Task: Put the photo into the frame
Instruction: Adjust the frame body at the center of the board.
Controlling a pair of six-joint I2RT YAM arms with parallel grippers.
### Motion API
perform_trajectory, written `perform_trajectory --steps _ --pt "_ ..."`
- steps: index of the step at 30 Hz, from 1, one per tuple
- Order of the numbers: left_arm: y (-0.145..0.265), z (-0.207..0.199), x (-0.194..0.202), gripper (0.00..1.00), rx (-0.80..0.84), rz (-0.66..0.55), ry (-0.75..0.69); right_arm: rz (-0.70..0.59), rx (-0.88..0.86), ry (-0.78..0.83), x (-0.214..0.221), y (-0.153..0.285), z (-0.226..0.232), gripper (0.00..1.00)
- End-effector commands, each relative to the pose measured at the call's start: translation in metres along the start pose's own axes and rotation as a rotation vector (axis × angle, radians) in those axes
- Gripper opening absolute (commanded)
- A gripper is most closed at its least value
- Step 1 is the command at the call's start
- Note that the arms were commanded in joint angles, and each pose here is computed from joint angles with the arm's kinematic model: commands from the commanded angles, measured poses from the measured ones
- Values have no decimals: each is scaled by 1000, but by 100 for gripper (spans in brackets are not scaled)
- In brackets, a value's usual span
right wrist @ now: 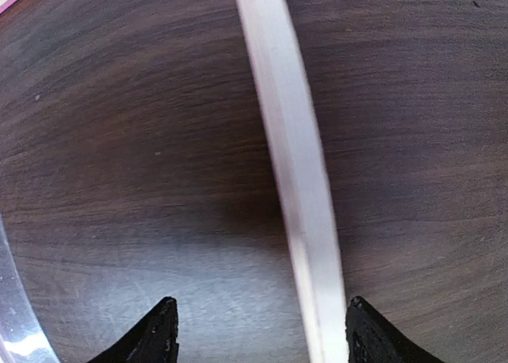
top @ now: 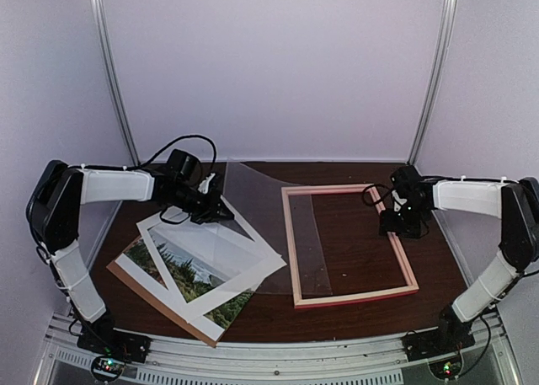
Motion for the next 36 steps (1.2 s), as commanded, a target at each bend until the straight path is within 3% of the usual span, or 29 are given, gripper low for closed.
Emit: perform_trajectory --steps 1,13,16,26,31,36 --pt "12 -2 2 0 -63 -11 -62 17 83 1 -4 3 -35 71" --pt "26 -9 2 0 -76 -40 -74 124 36 4 11 -29 -44 65" --pt "26 -22 1 0 13 -29 -61 131 18 3 12 -32 -42 62" --pt "43 -47 -7 0 178 -54 -3 143 -73 -20 17 -35 -29 32" --pt "58 -80 -16 0 373 -83 17 147 -110 -30 24 -37 -22 26" --pt "62 -107 -18 0 439 -81 -17 146 -141 -23 26 -37 -11 23"
Point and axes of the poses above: each gripper's point midway between its finger pads, its own y axis back along the fingers, its own z axis along the line the jaws close on, x = y × z, the point moved 3 cm from there along y, back along the fingers, and after that the axes turned 4 degrees about y, right-handed, at the moved point
